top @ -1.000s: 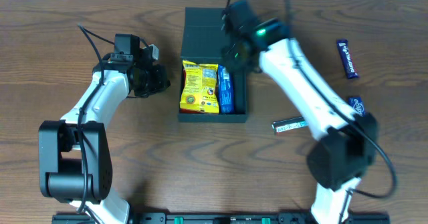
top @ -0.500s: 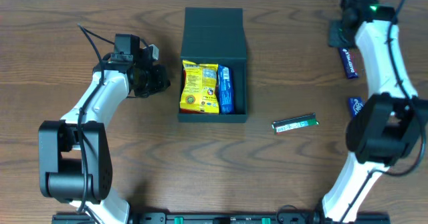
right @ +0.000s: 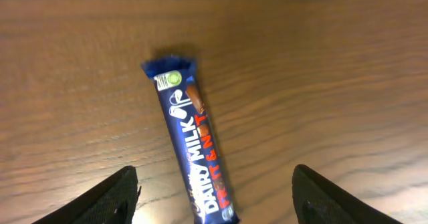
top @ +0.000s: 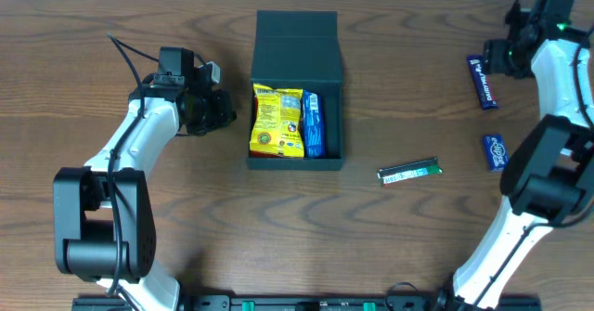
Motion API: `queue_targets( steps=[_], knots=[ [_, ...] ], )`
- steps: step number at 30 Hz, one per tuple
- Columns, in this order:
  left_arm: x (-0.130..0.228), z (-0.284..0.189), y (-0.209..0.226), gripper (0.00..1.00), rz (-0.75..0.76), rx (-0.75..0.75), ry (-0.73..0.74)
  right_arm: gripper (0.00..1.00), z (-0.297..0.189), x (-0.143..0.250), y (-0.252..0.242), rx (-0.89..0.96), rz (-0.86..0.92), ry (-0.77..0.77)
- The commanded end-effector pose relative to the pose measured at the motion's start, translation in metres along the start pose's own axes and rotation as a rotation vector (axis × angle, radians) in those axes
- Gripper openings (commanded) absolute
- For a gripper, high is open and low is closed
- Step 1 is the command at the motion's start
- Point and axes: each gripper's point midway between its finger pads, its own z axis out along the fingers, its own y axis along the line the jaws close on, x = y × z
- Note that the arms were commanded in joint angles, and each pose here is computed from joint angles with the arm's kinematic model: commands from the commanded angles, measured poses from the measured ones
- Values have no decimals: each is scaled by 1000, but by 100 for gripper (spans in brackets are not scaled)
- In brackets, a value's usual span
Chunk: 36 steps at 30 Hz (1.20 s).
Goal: Pack container
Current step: 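Move the right gripper to the dark blue chocolate bar and grasp it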
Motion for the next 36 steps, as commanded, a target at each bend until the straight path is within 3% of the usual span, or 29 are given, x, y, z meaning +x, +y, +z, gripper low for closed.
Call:
queue_targets(
  steps=[1,4,10,31,36],
  knots=[
    [-5,0,1,6,-11,-9,-6,78,20,9,11,-68,-90,28],
    [-5,0,1,6,-25,-9,-6,84,31,15,16,-92,-120,44],
    [-5,0,1,6,-30,-9,-7,84,45,18,25,-147,-144,44],
    [-6,0,1,6,-36,-8,-10,67,80,32,26,-168,-111,74],
    [-6,0,1,6,-36,-8,-11,59,80,31,26,-166,-110,68]
  ],
)
